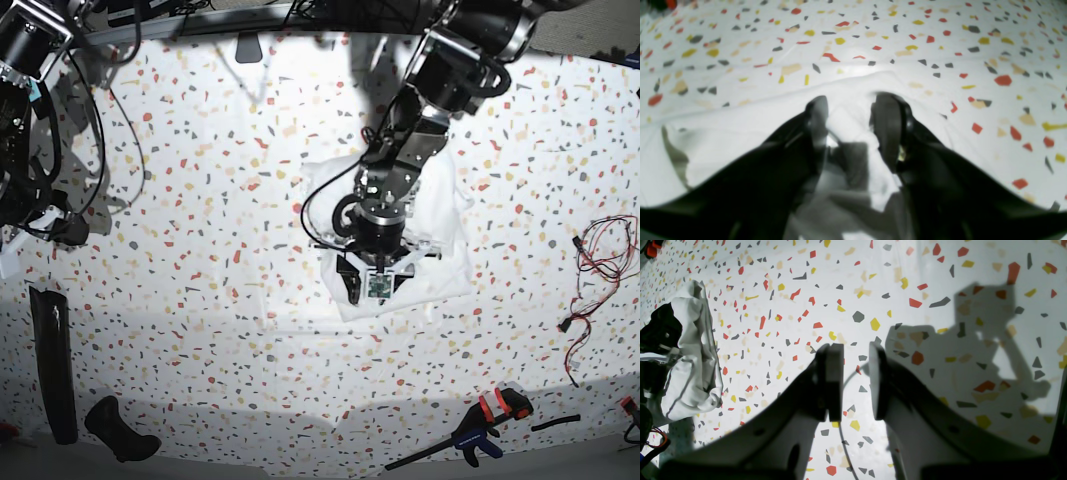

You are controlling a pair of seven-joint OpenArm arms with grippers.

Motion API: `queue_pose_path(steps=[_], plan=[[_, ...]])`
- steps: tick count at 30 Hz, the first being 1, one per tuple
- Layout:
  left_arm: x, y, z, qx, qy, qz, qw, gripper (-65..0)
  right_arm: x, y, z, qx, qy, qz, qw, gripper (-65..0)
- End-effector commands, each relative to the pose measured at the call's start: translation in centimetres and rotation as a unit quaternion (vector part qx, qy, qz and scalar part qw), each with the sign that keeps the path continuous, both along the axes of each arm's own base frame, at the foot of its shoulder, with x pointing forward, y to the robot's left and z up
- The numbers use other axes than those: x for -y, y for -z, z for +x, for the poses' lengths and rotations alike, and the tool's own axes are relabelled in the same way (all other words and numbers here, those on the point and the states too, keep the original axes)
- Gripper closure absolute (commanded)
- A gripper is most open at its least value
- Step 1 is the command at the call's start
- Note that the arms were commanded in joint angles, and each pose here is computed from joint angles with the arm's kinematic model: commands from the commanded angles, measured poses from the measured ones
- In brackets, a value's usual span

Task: Fold the T-shirt properly
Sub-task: 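Press the folded shirt flat with the left gripper, then open it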

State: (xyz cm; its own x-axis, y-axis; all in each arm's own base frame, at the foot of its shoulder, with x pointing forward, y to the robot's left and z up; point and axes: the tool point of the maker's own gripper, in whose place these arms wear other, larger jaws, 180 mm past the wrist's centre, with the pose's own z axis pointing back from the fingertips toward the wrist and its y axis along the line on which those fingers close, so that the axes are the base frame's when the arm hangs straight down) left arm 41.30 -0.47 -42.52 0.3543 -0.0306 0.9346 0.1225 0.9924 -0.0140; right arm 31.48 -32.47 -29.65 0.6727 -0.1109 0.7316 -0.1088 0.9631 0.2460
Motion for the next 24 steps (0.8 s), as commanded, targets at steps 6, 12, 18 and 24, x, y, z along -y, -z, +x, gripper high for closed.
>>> queue_pose_path(steps=[6,12,18,24], plan=[[-0.5,-2.4,0.8,0.016,-0.006,0.005,1.0,-21.9,0.5,-2.0,0.8,0.03,-0.005,-0.011,0.9995,-13.0],[0.6,-9.0,2.4,0.072,-0.003,-0.034,0.997,-21.9,0.5,-2.0,0.8,0.03,-0.005,-0.011,0.9995,-13.0],[1.5,-14.5,2.4,0.061,0.011,-0.064,0.996,-21.9,0.5,-2.0,0.8,0.031,-0.005,-0.011,0.9995,-13.0],[-0.6,-20.1,1.3,0.073,-0.002,0.022,0.997,-21.9,0.1,-2.4,1.0,0.04,-0.008,0.0,0.9991,-13.0]])
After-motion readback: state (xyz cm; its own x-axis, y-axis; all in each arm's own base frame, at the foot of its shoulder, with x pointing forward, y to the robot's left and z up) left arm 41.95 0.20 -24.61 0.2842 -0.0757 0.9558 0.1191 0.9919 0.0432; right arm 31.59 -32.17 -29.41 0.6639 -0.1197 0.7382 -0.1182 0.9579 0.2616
